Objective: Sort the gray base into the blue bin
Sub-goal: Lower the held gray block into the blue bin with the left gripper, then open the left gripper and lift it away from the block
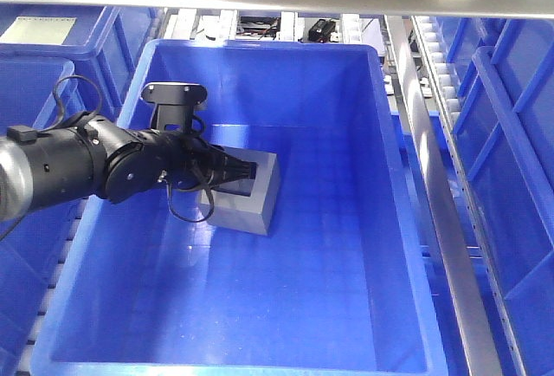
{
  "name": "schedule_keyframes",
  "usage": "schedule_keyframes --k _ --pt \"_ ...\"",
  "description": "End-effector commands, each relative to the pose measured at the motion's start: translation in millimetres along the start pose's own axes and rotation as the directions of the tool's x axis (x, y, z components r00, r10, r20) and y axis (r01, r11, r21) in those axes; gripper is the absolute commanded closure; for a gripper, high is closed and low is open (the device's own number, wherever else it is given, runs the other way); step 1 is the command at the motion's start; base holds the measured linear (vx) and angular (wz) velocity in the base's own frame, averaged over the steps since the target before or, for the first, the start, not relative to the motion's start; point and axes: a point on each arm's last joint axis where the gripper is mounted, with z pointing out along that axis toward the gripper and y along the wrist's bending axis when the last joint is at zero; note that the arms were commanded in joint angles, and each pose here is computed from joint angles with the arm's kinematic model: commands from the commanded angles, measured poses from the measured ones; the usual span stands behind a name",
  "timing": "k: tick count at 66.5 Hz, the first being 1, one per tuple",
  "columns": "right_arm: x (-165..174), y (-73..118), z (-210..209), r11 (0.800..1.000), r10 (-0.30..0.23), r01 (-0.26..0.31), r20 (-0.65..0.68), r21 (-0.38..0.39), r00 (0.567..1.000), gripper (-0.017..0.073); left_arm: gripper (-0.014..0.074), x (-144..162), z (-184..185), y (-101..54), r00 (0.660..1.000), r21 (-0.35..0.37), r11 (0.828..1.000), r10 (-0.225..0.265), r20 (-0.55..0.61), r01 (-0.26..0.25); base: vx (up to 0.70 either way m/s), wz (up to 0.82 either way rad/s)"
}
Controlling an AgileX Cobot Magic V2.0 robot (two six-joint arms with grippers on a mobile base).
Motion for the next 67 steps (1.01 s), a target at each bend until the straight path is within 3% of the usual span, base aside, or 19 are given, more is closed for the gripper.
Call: schedule_keyframes --k 1,31,41,56,67 --pt "-5.1 0.1 -0.4 1.000 -0.021 0.021 0.073 0.000 0.997 0.0564 0.0522 -25.3 -19.2 -8.4 0.991 0.059 0.998 -0.029 0.133 0.022 0.00 0.00" --pt "-5.1 0.1 -0.4 1.000 -0.021 0.021 0.074 0.000 0.997 0.0564 0.0169 -20.6 -20.5 -7.8 0.997 0.034 0.999 -0.021 0.081 0.019 0.00 0.00" --pt "-5.1 0.1 -0.4 1.000 -0.021 0.021 0.074 0.000 0.997 0.0564 0.0162 -27.3 -40.3 -8.1 0.995 0.033 0.999 -0.008 0.102 0.005 0.00 0.00" --pt "-5.1 0.1 -0.4 1.000 -0.021 0.021 0.074 0.000 0.997 0.0564 0.0167 -36.5 -88.8 -6.5 0.988 0.015 0.997 0.070 0.136 -0.073 0.00 0.00" --pt "-5.1 0.1 -0.4 1.000 -0.021 0.021 0.074 0.000 0.997 0.0564 0.0167 -18.8 -116.0 0.0 0.982 0.023 0.995 0.092 0.168 -0.097 0.00 0.00"
